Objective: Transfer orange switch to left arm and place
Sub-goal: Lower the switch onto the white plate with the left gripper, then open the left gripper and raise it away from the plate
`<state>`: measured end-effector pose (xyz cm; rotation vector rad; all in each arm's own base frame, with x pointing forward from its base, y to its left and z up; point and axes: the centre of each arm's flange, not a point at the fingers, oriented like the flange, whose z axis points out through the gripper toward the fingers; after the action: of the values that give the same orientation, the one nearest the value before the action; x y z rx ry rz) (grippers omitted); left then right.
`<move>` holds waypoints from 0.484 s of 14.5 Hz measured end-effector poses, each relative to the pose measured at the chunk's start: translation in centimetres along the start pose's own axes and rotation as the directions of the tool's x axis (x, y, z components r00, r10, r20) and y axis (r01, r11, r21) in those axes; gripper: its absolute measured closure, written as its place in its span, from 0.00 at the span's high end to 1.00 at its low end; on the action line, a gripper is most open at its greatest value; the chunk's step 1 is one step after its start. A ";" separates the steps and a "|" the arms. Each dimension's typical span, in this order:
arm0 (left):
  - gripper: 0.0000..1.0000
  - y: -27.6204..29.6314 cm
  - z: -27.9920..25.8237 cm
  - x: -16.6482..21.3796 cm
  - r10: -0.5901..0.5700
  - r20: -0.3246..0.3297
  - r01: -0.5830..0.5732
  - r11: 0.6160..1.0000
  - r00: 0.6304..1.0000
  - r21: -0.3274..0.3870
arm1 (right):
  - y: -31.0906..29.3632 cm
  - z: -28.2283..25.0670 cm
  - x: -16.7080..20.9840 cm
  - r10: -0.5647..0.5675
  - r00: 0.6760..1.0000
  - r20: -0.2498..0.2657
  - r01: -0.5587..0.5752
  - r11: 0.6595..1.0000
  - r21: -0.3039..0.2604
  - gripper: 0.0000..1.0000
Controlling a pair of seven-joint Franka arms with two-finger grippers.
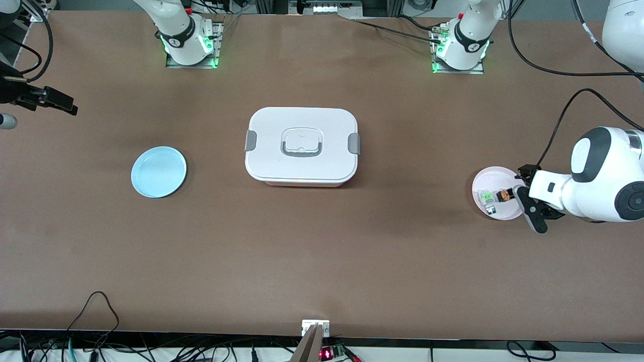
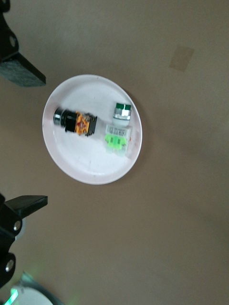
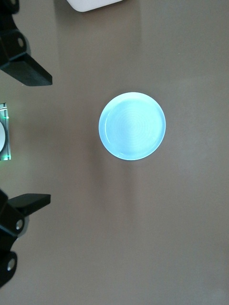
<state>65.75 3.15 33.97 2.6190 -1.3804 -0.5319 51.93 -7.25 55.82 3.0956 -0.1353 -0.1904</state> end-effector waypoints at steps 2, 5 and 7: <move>1.00 1.8 -1.6 1.2 -0.134 0.043 0.135 0.991 0.990 -0.018 | -0.3 -0.1 0.0 -0.013 1.000 -0.001 0.013 1.000 -0.001 1.00; 1.00 5.3 -4.3 4.2 -0.314 0.098 0.315 0.949 0.944 0.002 | -0.4 -1.5 -0.4 -0.014 1.000 -0.023 0.014 1.000 -0.002 1.00; 1.00 7.2 -6.5 5.3 -0.395 0.103 0.394 0.919 0.913 0.027 | -0.4 -2.6 -0.9 -0.013 0.999 -0.036 0.013 1.000 0.001 1.00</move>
<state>65.37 -5.59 40.74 2.9255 -0.8673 -0.7241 51.36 -6.67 58.48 3.1000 -0.1138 -0.1342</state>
